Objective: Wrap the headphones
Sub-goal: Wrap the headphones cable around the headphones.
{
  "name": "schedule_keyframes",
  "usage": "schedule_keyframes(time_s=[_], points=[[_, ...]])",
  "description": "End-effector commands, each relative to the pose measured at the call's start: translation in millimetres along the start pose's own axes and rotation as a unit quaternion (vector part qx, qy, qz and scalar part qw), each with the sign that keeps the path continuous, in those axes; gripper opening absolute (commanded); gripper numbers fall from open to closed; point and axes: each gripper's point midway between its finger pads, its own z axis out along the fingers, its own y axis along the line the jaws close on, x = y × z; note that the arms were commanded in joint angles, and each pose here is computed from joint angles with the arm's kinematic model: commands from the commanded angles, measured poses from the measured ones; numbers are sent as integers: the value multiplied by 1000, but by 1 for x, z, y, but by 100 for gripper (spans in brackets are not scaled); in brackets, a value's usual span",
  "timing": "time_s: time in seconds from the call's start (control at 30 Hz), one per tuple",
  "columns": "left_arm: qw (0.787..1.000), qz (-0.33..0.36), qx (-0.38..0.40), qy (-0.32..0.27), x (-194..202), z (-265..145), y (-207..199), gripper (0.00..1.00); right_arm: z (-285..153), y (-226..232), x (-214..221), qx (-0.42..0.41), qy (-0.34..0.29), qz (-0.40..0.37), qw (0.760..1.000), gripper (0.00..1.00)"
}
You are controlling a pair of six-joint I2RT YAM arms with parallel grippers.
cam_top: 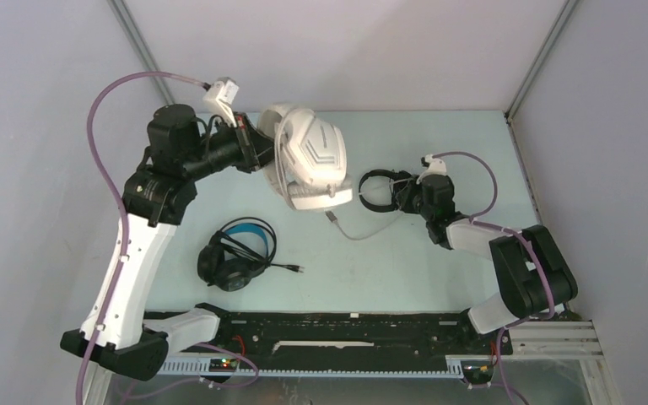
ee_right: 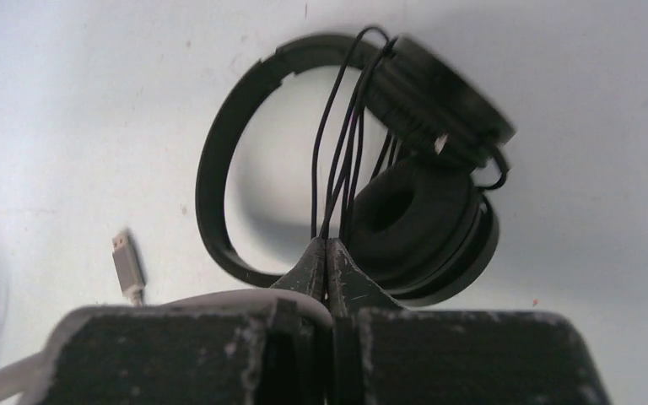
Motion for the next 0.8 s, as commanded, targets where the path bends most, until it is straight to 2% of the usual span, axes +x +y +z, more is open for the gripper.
schedule_keyframes(time_s=[0.0, 0.27, 0.4, 0.5, 0.77], points=[[993, 81, 75, 52, 26, -8, -14, 0, 1, -12, -39, 15, -24, 2, 1000, 0], [978, 150, 19, 144, 82, 8, 38, 0, -5, -24, -86, 27, -44, 5, 999, 0], [958, 213, -21, 190, 102, 16, 55, 0, -8, -23, -107, 25, -53, 6, 998, 0], [950, 229, -52, 207, 108, 21, 67, 0, -10, -18, -125, 22, -59, -3, 998, 0], [920, 293, -74, 249, 135, 31, 85, 0, -19, -2, -153, 2, -63, -22, 998, 0]])
